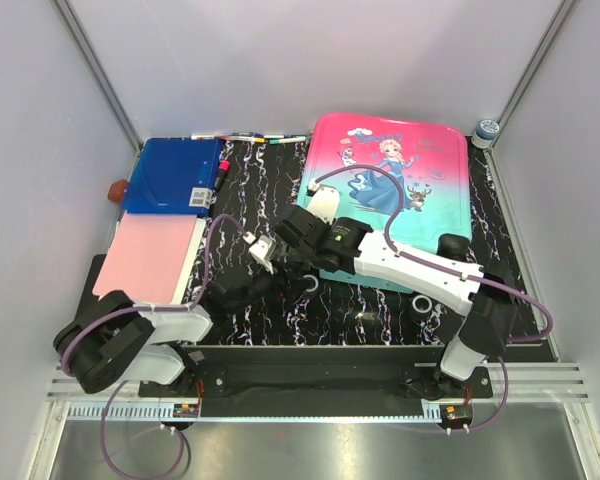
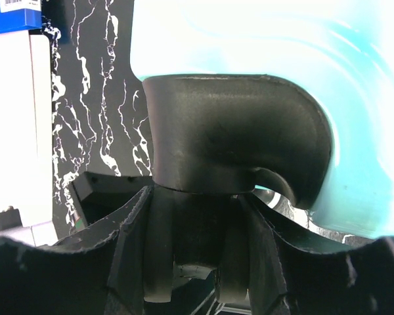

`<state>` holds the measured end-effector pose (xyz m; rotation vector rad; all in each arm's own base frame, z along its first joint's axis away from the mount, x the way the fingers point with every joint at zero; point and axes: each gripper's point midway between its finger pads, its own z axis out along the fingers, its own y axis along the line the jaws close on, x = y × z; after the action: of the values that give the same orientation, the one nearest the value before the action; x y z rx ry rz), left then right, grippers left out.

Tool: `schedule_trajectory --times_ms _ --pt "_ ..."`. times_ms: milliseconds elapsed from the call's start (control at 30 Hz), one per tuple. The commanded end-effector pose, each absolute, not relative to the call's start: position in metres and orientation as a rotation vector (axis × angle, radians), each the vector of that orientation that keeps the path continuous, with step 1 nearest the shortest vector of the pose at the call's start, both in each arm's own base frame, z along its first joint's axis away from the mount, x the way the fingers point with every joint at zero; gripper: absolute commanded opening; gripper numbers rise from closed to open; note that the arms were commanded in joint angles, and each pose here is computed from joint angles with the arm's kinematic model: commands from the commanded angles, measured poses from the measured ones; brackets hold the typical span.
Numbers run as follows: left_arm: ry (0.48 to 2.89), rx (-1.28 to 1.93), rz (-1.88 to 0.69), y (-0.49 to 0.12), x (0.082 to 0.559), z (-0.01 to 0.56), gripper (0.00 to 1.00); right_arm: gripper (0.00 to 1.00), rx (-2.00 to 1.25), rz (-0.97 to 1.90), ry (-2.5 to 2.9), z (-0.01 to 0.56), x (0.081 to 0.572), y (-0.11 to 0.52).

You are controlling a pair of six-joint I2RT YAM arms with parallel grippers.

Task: Pack the luggage
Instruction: Zip the luggage at the corner of the board.

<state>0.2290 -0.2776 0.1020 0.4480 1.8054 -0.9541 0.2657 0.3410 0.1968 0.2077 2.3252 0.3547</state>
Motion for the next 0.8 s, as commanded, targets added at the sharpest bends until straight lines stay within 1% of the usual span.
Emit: schedule_trajectory --times_ms 0,200,300,467,567,600,767 --pt "1.653 0.247 -0.97 -0.282 0.249 0.134 0.8 0.0 0.298 0.485 2.135 0.265 0.288 0.328" --pt "1.652 0.139 -0.881 -0.279 0.266 0.122 0.79 0.0 0.304 0.539 2.122 0.271 0.285 0.331" --pt "1.607 0.102 -0.865 -0.277 0.27 0.128 0.79 0.0 0.313 0.544 2.12 0.27 0.284 0.328" --pt "1.607 0.124 -0.832 -0.287 0.277 0.126 0.77 0.0 0.313 0.562 2.117 0.271 0.282 0.328" --pt "1.617 0.104 -0.784 -0.285 0.284 0.12 0.73 0.0 0.311 0.577 2.119 0.272 0.281 0.33" --pt "1.623 0.099 -0.765 -0.284 0.286 0.117 0.68 0.0 0.312 0.583 2.119 0.272 0.281 0.331" --pt "1.645 0.124 -0.726 -0.291 0.289 0.109 0.64 0.0 0.308 0.596 2.127 0.27 0.279 0.333"
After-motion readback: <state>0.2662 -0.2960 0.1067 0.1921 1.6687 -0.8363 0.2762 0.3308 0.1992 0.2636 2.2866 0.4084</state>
